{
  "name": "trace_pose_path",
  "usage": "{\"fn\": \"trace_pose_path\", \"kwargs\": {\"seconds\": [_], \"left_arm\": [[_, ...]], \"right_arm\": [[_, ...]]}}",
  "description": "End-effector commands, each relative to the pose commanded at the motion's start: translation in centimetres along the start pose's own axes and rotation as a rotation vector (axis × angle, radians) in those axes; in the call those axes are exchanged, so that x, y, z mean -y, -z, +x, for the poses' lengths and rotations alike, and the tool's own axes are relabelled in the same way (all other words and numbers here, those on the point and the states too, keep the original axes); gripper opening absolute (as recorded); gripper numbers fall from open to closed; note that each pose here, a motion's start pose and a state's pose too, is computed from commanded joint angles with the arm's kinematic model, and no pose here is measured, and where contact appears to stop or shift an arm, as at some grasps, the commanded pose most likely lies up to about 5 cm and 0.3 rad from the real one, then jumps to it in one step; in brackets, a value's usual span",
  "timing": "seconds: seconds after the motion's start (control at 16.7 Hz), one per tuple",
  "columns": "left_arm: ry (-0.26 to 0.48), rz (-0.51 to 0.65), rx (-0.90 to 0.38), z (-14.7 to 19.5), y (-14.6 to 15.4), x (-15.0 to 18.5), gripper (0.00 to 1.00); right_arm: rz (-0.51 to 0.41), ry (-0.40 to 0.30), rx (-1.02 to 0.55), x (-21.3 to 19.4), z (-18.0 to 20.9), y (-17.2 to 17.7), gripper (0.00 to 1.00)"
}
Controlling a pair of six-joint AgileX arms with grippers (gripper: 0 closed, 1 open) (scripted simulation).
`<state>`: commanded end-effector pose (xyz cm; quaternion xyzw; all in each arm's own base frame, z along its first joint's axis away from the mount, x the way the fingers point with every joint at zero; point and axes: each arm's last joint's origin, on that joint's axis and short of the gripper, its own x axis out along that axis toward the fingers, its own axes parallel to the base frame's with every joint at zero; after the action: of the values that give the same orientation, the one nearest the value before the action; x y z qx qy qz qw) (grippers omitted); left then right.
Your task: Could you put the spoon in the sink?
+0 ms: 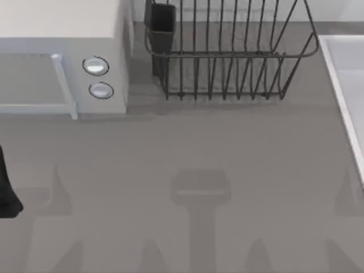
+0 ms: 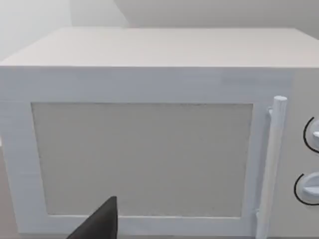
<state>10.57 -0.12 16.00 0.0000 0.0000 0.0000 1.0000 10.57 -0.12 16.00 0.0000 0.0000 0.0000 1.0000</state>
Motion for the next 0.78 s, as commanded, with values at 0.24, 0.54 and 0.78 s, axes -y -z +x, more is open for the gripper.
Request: {"fn": "trace_pose_path", "kwargs": {"seconds": [0.24, 0.54, 0.78], "left_arm": [[0.000, 0.000, 0.000, 0.0, 0.0, 0.0, 1.00], [0.000, 0.000, 0.000, 0.0, 0.0, 0.0, 1.00], [0.000, 0.000, 0.000, 0.0, 0.0, 0.0, 1.00]], "right_arm": [[0.010, 0.014, -0.038, 0.1, 0.0, -0.4, 1.00], [0.093, 0.115, -0.326, 1.2, 1.0, -2.5, 1.00], [0.218, 0.252, -0.687, 2.8, 3.3, -4.1, 1.00]]}}
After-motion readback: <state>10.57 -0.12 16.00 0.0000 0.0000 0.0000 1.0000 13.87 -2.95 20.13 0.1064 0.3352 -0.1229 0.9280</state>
